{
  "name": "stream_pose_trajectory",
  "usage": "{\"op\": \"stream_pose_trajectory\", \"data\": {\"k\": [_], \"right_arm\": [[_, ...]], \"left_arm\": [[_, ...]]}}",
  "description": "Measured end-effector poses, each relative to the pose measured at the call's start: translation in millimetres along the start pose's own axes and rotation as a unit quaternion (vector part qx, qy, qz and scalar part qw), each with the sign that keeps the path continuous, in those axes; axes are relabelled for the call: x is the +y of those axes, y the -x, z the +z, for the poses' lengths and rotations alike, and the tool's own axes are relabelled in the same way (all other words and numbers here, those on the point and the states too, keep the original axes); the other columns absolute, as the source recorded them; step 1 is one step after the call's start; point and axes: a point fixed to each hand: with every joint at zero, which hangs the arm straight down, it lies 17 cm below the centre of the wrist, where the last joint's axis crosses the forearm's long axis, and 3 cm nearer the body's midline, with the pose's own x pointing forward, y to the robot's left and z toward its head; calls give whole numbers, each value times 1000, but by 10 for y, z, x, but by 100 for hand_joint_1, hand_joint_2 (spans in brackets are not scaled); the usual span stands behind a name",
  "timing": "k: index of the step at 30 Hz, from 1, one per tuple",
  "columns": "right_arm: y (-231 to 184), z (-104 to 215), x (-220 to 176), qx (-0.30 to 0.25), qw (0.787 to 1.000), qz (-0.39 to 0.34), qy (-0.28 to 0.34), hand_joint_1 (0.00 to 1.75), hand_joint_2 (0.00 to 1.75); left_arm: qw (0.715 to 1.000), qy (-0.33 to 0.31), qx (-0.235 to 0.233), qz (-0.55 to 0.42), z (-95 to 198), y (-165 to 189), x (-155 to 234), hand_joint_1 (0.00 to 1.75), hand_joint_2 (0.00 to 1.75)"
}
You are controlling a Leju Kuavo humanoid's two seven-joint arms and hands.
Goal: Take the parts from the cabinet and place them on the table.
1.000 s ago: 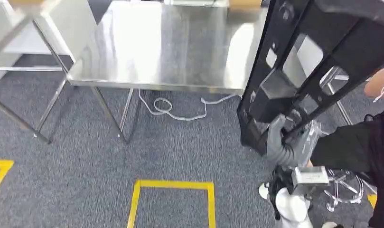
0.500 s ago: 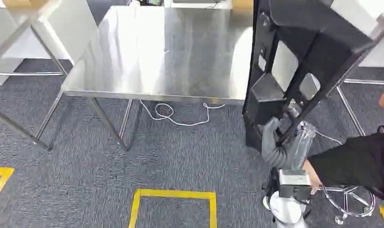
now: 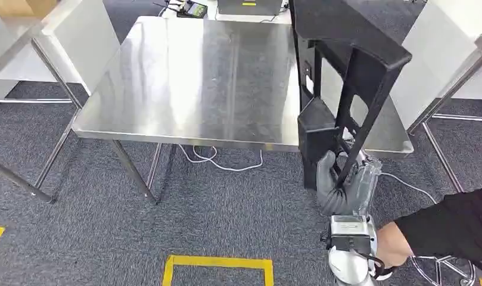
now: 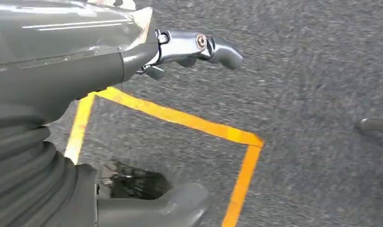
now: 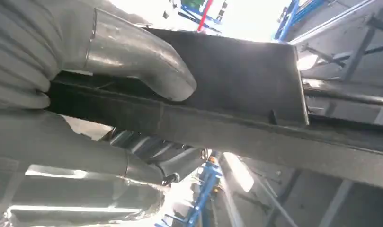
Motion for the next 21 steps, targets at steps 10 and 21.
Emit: {"op": "stream_pose_trajectory", "data": {"k": [10, 21], "right_arm": [[57, 107, -46, 0, 998, 67, 0, 175, 175], [237, 92, -130, 12, 991, 130, 2, 175, 175]], "left_arm": [[1000, 7, 0, -5, -28, -50, -78, 0, 175], [1000, 11, 0, -5, -48, -87, -123, 0, 175]]}}
